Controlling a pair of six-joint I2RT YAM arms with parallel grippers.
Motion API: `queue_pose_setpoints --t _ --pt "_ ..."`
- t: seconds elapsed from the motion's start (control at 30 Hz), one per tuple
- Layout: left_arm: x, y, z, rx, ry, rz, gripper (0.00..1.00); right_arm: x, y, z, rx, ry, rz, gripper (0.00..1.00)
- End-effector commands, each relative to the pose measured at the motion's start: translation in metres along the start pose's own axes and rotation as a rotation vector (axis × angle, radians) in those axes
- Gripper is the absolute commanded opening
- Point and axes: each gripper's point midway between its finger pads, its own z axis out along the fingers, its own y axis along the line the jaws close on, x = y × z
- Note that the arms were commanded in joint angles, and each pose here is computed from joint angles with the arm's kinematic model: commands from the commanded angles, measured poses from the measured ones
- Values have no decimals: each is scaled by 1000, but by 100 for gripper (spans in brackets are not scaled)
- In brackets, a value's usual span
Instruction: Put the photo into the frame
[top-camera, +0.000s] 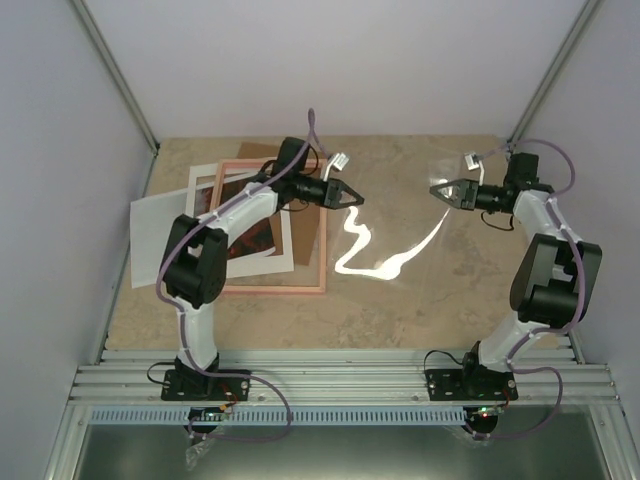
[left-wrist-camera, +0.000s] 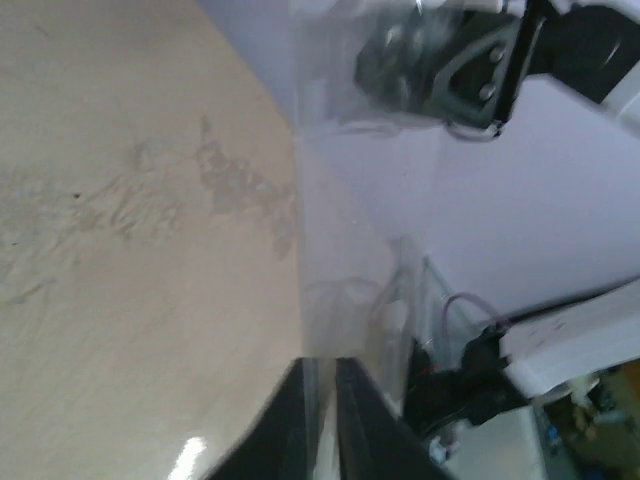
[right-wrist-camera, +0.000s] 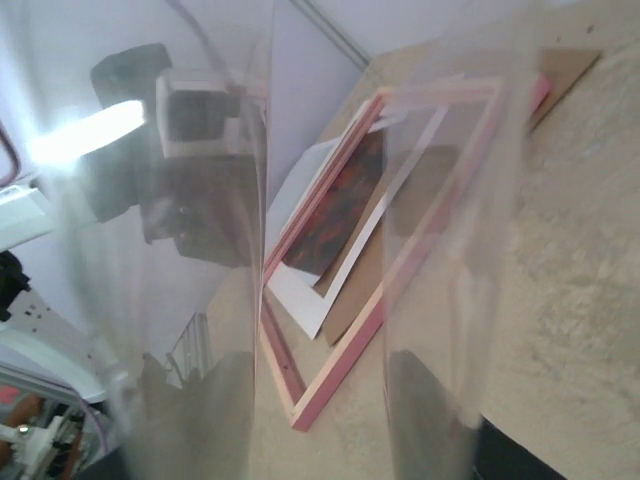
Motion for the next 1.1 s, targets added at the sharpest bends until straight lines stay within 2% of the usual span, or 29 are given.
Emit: queue_pose_setpoints --t 0.0,0.07,0.17,0.23,0.37,0.43,0.57,0.67,0.87,1.07 --pt "-36 -52 -19 68 -93 105 0 -34 14 -2 3 -44 -92 48" --pt "-49 -54 -35 19 -126 107 0 -48 9 -5 54 -64 -80 71" --pt "-69 -51 -76 -80 -206 145 0 -66 -12 -13 189 -103 -74 84" --pt "-84 -56 -105 -159 -247 208 0 -71 -35 -21 303 -144 -39 89" --pt "-98 -64 -157 -343 -308 311 0 -62 -96 -40 589 -203 87 89" --pt "-105 -66 -187 -436 -363 333 0 -50 -110 -29 620 -190 137 88" --pt "-118 -70 -250 -609 -479 360 0 -30 -116 26 609 -80 147 86" --pt "-124 -82 -275 -719 -516 426 0 -8 -113 86 584 33 141 83" --pt "-123 -95 -298 -848 -551 474 0 30 -97 190 547 206 101 79" --pt "-116 -91 -304 -879 -567 448 0 56 -84 260 555 297 6 76"
